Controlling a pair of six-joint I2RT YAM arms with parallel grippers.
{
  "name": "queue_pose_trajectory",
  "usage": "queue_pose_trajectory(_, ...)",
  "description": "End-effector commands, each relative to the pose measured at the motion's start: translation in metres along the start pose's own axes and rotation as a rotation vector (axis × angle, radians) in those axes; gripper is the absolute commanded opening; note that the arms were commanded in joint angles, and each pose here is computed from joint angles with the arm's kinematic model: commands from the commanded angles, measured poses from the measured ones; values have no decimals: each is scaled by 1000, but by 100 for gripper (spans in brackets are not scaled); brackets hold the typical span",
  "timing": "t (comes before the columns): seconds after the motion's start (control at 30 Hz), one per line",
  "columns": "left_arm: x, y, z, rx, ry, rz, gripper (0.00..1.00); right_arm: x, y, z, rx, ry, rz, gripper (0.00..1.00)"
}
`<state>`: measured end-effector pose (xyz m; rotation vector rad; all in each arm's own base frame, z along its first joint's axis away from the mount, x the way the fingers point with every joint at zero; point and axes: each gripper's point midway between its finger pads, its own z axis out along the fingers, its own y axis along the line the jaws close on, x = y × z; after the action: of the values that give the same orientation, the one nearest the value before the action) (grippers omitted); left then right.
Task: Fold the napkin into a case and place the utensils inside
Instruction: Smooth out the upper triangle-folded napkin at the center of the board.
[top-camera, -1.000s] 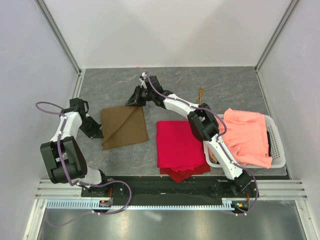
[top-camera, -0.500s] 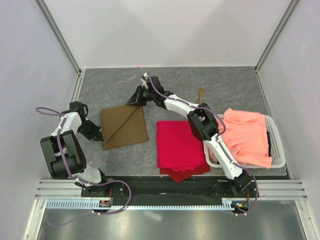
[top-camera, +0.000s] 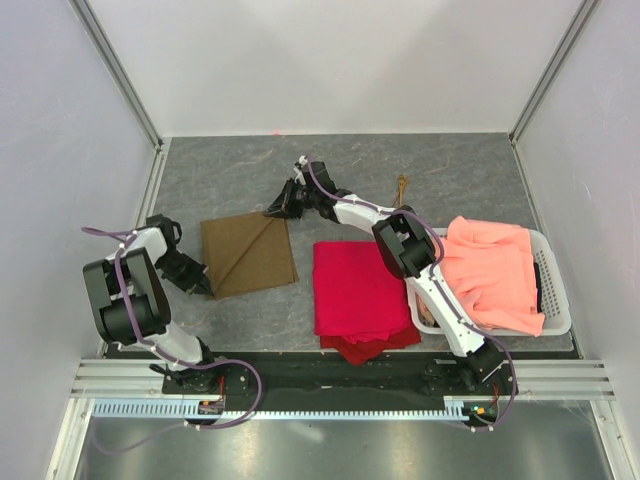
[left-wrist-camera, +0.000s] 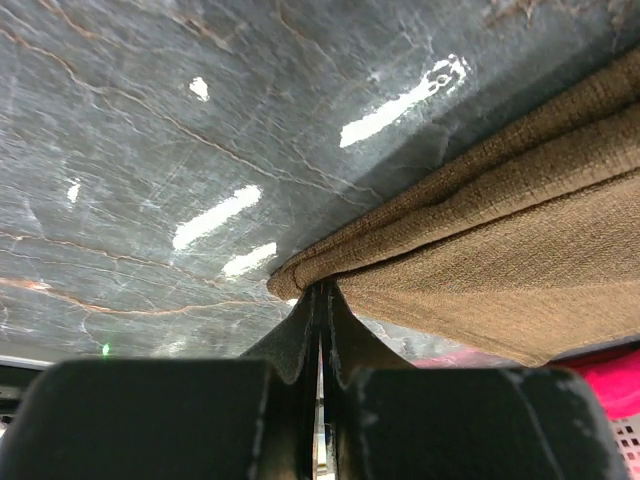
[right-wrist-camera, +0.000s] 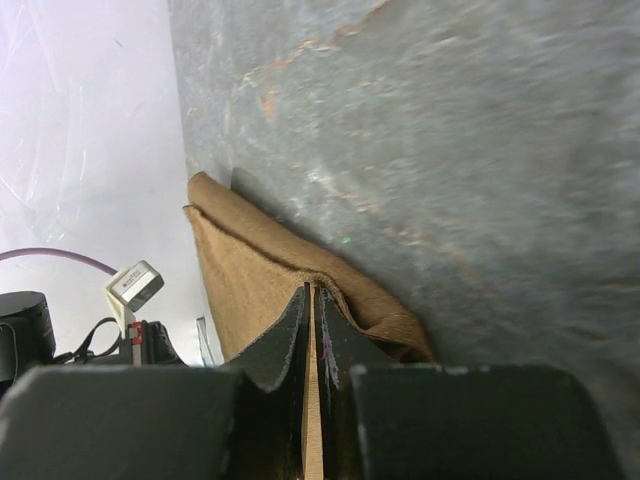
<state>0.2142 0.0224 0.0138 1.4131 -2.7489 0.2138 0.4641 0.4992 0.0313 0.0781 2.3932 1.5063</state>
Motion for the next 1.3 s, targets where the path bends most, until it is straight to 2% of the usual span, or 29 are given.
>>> queue_pose_trajectory(0.0,-3,12,8,-56,0,-36,2,-8,13,1,-61,-7,-26,10)
queue_pose_trajectory(0.17,-16,4,-16,-25,-67,7,2,-18,40,-8,-97,-13,-55,11)
queue_pose_trajectory(0.27,-29,-14,-46,59,-153,63,2,-22,58,-18,-92,-17,-82,14)
queue_pose_trajectory(0.37,-29,-33,-63,170,-177,109,4,-23,70,-28,-90,-17,-107,19)
queue_pose_trajectory(0.5,-16,-56,-57,308,-92,118,6,-5,78,-31,-87,13,-113,22)
queue_pose_trajectory(0.67,-10,-74,-34,390,-13,95,6,33,80,-22,-100,77,-104,22)
queue_pose_trajectory(0.77,-22,-68,-19,320,-27,83,4,56,76,-12,-101,114,-93,22)
queue_pose_trajectory(0.93,-32,-36,-6,127,-48,51,3,55,49,-3,-79,116,-83,22)
queue_pose_trajectory(1.27,-27,-22,4,72,-26,73,3,15,-11,-2,-35,75,-96,21)
